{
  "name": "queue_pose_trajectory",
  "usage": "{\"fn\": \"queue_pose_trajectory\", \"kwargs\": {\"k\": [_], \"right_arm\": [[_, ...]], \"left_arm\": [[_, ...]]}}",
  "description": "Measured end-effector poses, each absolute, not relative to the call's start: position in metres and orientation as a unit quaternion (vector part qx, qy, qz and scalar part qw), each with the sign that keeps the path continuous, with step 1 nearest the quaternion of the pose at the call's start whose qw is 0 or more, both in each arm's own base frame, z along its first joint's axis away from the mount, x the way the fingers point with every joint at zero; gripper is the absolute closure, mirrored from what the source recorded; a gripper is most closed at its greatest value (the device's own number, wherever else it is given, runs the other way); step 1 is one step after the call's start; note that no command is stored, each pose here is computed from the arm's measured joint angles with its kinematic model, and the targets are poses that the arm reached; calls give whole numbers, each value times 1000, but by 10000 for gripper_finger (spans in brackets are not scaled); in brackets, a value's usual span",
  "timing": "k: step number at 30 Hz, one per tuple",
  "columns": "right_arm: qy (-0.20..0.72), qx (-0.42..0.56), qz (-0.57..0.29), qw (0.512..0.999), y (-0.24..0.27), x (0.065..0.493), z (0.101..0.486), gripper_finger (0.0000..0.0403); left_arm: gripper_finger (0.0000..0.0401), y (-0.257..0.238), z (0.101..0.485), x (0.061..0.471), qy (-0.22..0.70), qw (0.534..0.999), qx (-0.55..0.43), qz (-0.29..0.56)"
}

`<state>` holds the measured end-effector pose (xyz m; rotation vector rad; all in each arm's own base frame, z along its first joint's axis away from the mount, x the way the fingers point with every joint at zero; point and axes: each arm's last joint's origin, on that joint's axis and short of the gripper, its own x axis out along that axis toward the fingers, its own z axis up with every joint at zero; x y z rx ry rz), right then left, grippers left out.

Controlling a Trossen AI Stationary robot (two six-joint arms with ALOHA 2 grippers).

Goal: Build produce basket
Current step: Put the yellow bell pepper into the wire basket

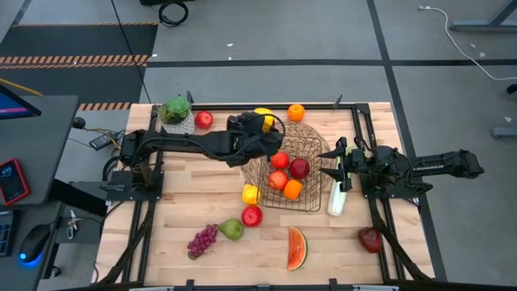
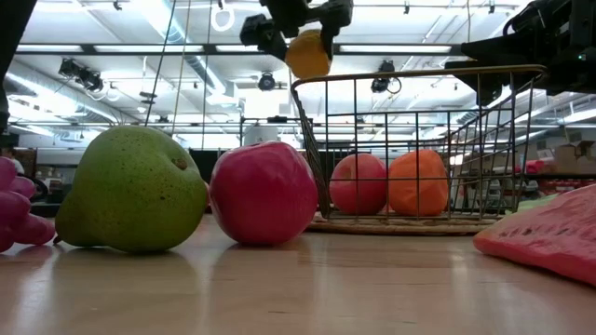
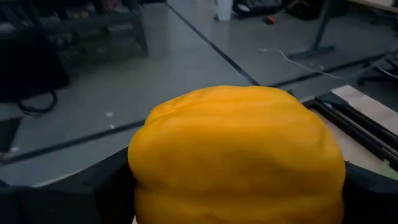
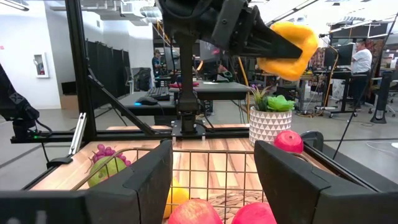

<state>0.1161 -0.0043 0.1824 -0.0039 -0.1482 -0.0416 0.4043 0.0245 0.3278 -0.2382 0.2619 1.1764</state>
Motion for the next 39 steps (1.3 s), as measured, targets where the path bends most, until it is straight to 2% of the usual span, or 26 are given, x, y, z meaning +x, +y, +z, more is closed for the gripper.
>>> {"fn": "queue_pose_trajectory", "kwargs": {"k": [6, 14, 24, 32, 39], "right_arm": [[-74, -2, -21, 997, -4, 116, 182, 172], [-74, -2, -21, 997, -4, 116, 182, 172], [-76, -2, -21, 997, -4, 116, 183, 172], [-74, -2, -21, 997, -4, 116, 182, 172], [-74, -2, -21, 997, -4, 116, 182, 172]], "left_arm": [[48, 16, 329, 404, 122, 816, -86, 558], [48, 2, 330, 403, 173, 820, 20, 546], [48, -18, 307, 414, 194, 765, 156, 594], [48, -24, 277, 429, 289, 749, 257, 538], [48, -27, 276, 440, 328, 811, 252, 414]]}}
